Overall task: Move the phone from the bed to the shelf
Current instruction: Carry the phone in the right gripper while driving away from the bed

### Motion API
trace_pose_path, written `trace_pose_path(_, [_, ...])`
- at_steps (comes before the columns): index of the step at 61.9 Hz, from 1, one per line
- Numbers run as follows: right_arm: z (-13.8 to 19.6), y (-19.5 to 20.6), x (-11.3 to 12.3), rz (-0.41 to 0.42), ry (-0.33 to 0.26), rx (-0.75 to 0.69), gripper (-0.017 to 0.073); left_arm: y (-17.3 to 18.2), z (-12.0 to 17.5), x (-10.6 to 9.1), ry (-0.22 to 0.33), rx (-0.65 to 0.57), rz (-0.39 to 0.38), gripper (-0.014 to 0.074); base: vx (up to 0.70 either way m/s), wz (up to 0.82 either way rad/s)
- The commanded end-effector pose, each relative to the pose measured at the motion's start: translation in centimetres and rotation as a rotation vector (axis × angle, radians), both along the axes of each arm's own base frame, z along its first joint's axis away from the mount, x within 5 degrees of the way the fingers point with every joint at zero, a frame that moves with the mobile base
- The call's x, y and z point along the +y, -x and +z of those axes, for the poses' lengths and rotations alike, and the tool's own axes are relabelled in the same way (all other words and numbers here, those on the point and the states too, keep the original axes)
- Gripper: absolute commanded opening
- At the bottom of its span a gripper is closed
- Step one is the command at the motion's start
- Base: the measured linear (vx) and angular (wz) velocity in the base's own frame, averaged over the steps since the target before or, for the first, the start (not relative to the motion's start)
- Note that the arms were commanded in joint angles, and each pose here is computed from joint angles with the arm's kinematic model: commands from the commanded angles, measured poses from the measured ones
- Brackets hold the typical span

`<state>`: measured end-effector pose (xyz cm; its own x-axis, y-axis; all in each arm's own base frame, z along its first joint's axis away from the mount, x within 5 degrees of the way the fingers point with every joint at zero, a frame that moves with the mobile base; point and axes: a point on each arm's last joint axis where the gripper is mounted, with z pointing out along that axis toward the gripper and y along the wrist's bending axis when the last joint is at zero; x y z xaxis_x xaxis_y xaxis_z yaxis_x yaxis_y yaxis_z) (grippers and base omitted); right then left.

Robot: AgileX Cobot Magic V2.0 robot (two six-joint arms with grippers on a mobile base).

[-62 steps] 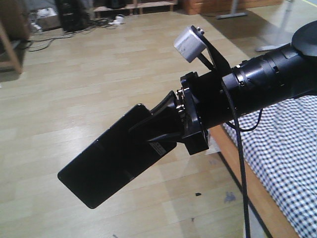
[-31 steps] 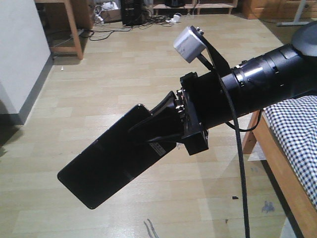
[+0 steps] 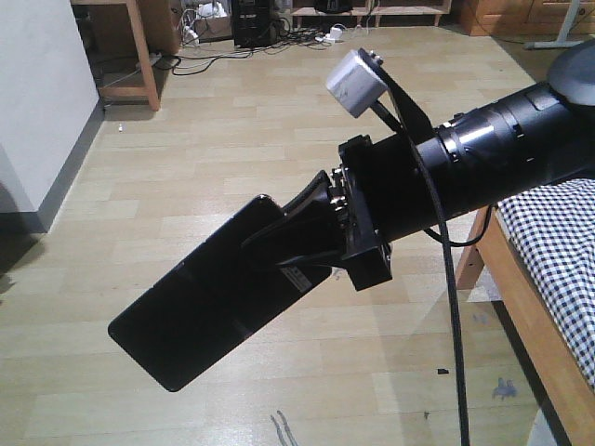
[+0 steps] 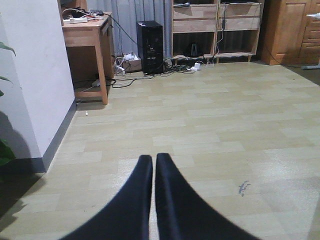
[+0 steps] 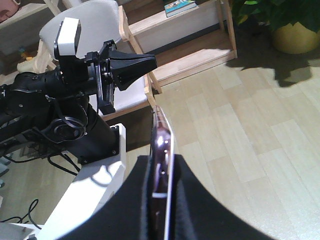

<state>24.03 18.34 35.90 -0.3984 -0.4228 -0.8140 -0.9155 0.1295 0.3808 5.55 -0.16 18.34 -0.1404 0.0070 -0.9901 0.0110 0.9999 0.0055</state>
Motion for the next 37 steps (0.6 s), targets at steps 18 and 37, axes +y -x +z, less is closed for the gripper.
trace_pose_path(18, [2.54,1.49,-0.15,0.059,-0.101,-0.010,-0.0004,-0.03,0.69,0.07,0.009,-0.080,0.007,0.0001,0.05,-0.03])
trace_pose_path(37, [2.54,1.49,-0.15,0.060,-0.101,-0.011,-0.0004,-0.03,0.69,0.07,0.009,-0.080,0.007,0.0001,0.08,0.07])
